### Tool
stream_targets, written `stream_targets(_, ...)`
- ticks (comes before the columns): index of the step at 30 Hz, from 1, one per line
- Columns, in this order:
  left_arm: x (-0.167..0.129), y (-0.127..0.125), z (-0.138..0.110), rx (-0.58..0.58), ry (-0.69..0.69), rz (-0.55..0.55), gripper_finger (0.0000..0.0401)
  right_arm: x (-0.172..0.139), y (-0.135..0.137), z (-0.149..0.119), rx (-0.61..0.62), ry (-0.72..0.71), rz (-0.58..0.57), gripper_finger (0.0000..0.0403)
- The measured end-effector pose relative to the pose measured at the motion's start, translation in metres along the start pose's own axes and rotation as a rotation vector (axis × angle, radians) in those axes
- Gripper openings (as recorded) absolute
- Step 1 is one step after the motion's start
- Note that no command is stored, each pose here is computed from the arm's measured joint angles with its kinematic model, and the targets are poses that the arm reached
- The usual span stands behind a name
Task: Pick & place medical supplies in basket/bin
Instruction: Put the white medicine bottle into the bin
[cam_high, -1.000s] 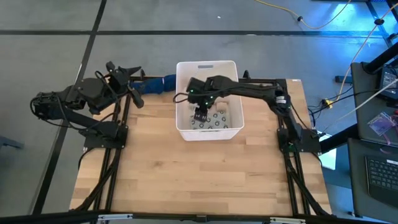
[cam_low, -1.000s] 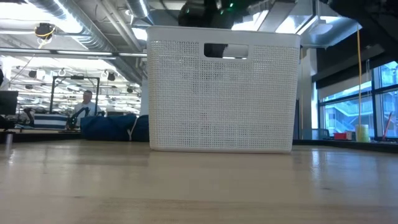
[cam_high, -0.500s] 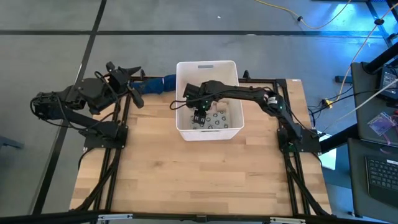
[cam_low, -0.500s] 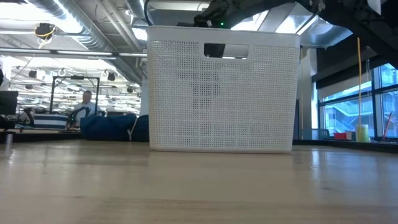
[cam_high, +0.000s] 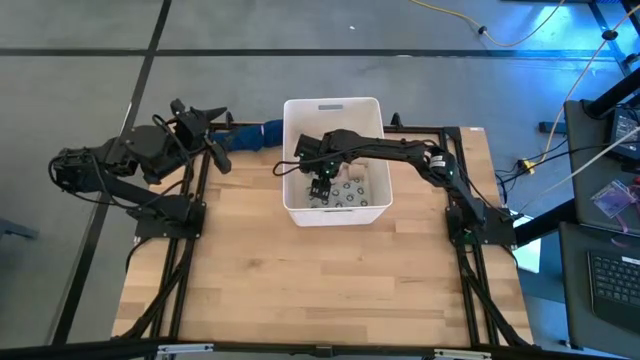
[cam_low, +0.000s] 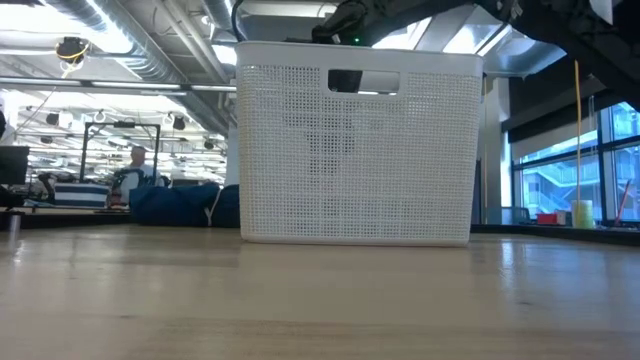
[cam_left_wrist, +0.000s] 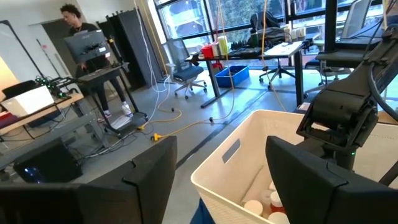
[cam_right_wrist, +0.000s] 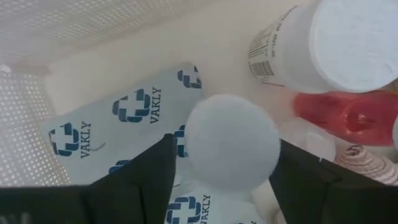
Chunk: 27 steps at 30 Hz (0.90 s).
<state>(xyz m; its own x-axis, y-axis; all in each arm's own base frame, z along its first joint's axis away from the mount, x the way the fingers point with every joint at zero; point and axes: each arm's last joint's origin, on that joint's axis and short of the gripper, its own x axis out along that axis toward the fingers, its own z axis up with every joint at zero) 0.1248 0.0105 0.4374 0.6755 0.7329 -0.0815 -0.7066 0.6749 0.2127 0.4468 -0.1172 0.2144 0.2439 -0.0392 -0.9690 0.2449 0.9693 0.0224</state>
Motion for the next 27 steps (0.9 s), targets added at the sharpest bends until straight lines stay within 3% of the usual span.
stream_targets(19, 0.0000, 0.0000, 0.0000, 0.000, 0.000, -0.001, 0.0240, 0.0000, 0.0001, 0.0002, -0.002, -0.002, 0.003, 0.0345)
stream_targets(27, 0.0000, 0.0000, 0.0000, 0.000, 0.000, 0.000, 0.0239, -0.0050, -0.0007, 0.0021, 0.000, -0.009, 0.003, 0.0361)
